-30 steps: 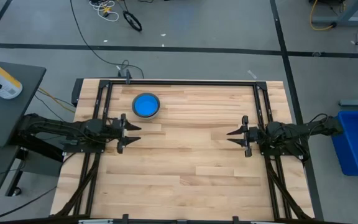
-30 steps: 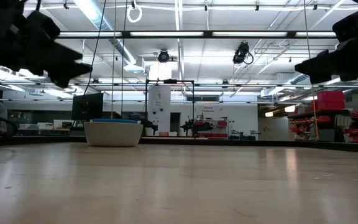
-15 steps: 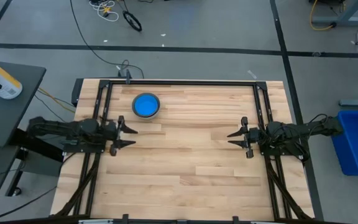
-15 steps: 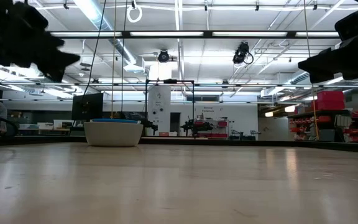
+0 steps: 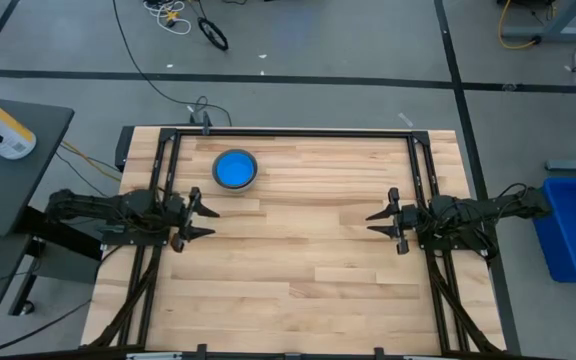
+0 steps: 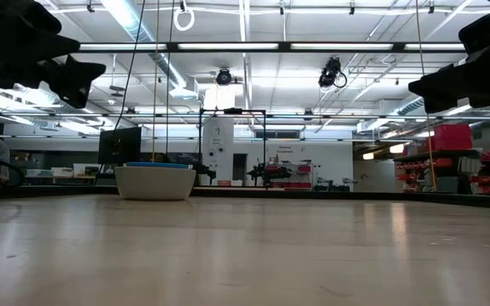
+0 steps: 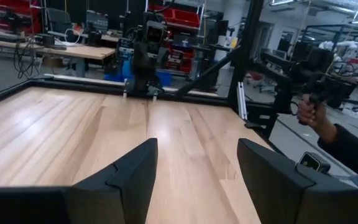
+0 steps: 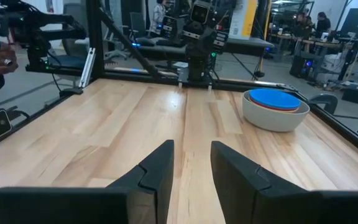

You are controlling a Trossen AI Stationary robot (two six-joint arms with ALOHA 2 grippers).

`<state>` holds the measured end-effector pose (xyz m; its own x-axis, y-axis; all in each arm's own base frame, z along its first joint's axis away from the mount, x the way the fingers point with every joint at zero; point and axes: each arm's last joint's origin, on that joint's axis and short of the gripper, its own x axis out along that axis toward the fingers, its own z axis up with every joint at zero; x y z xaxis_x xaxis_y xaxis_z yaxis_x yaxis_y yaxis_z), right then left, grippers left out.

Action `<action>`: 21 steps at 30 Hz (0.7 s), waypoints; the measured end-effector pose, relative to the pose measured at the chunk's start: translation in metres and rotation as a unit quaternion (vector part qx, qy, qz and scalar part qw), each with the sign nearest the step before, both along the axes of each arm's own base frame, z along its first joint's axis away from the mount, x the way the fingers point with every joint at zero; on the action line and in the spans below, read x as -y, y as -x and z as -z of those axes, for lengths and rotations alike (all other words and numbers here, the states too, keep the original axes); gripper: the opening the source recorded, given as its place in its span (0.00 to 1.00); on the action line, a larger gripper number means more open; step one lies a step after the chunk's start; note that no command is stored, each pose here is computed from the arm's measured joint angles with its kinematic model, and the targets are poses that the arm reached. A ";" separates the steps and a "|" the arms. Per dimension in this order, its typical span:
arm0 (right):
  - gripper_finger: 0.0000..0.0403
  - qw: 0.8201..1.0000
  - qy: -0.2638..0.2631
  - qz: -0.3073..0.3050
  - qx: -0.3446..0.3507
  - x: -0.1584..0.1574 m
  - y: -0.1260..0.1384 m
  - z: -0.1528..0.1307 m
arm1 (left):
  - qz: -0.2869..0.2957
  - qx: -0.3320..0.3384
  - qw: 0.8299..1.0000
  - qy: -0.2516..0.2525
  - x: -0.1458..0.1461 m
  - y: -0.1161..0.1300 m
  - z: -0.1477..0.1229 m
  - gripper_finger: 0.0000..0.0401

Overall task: Nest bowls inside each other
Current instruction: Return to Home Position

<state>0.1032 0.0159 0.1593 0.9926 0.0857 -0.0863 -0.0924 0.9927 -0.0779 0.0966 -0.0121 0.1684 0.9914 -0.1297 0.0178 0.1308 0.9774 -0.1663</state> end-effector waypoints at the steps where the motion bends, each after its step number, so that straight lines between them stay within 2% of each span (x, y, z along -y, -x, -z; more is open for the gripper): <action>1: 0.29 1.000 0.000 -0.002 0.000 0.000 0.000 0.000 | 0.000 0.000 1.000 0.000 0.000 0.000 0.000 0.58; 14: 0.29 0.999 -0.005 -0.033 -0.001 -0.007 0.001 0.000 | -0.010 -0.021 1.000 0.007 0.000 -0.002 0.003 0.58; 21: 0.30 0.999 -0.005 -0.042 0.000 -0.009 0.002 0.000 | -0.010 -0.032 0.999 -0.019 0.000 -0.004 0.006 0.58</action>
<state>0.1015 0.0247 0.1594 0.9818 0.1694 -0.0856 -0.1754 0.9822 -0.0674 0.1010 -0.0121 0.1622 0.9928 -0.1091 -0.0498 0.1015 0.9855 -0.1357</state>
